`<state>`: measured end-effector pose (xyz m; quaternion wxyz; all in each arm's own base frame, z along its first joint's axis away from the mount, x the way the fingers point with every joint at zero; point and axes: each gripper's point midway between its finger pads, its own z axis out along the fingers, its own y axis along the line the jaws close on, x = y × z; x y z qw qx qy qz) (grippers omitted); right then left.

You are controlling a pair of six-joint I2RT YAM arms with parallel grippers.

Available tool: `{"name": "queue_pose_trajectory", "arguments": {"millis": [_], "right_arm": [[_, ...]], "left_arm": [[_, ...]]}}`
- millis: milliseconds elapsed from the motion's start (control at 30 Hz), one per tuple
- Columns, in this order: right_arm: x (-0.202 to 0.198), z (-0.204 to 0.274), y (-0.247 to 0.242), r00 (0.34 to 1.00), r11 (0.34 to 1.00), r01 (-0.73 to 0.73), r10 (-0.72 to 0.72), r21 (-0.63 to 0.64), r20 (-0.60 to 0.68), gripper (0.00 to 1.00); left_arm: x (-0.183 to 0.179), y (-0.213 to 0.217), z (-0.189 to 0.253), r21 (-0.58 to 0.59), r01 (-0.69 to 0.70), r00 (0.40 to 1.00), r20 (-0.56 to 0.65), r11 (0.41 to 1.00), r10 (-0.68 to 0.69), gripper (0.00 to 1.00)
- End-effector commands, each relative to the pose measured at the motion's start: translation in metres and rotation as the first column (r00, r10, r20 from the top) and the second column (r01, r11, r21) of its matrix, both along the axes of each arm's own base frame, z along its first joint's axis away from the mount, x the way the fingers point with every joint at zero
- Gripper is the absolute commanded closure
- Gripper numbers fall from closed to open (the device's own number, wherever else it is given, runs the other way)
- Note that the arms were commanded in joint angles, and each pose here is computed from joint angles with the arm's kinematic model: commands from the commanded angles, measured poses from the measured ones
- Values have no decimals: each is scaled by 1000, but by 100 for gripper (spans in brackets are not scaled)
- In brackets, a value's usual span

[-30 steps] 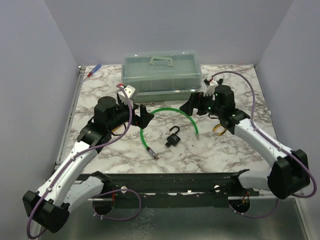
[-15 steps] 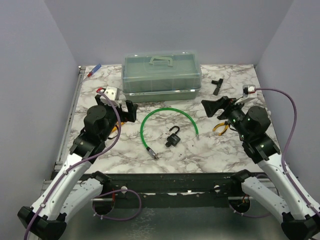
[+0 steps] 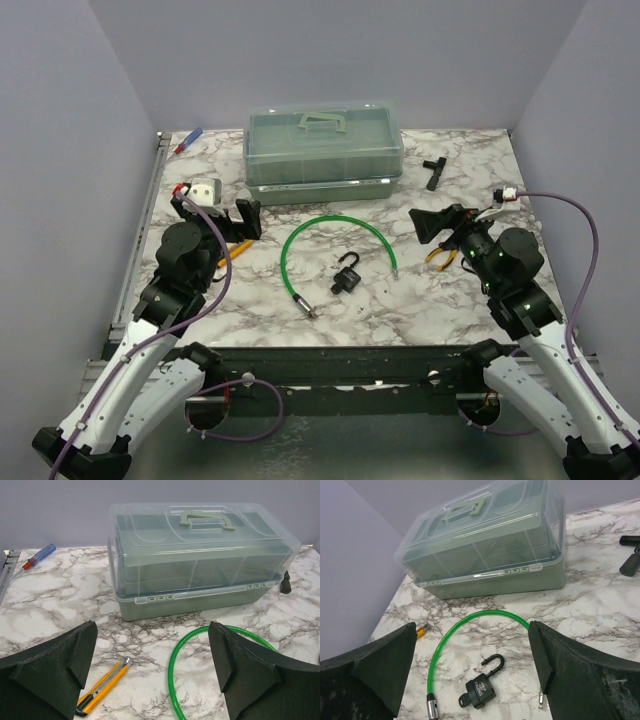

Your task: Unlock with the key

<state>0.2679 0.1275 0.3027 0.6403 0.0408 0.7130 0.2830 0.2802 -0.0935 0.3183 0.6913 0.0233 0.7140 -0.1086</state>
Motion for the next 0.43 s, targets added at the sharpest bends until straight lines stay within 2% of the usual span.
{"name": "queue_pose_trajectory", "arguments": {"millis": [0,400], "right_arm": [[4,-12,-5,999,999,34,-34,-11,-34,0],[4,-8,1,1000,1000,-7,7,-30,-5,0]], "left_arm": [[4,7,-4,17,-35,999,2,999,35,1],[4,5,-5,22,-30,1000,-1,999,30,1]]}}
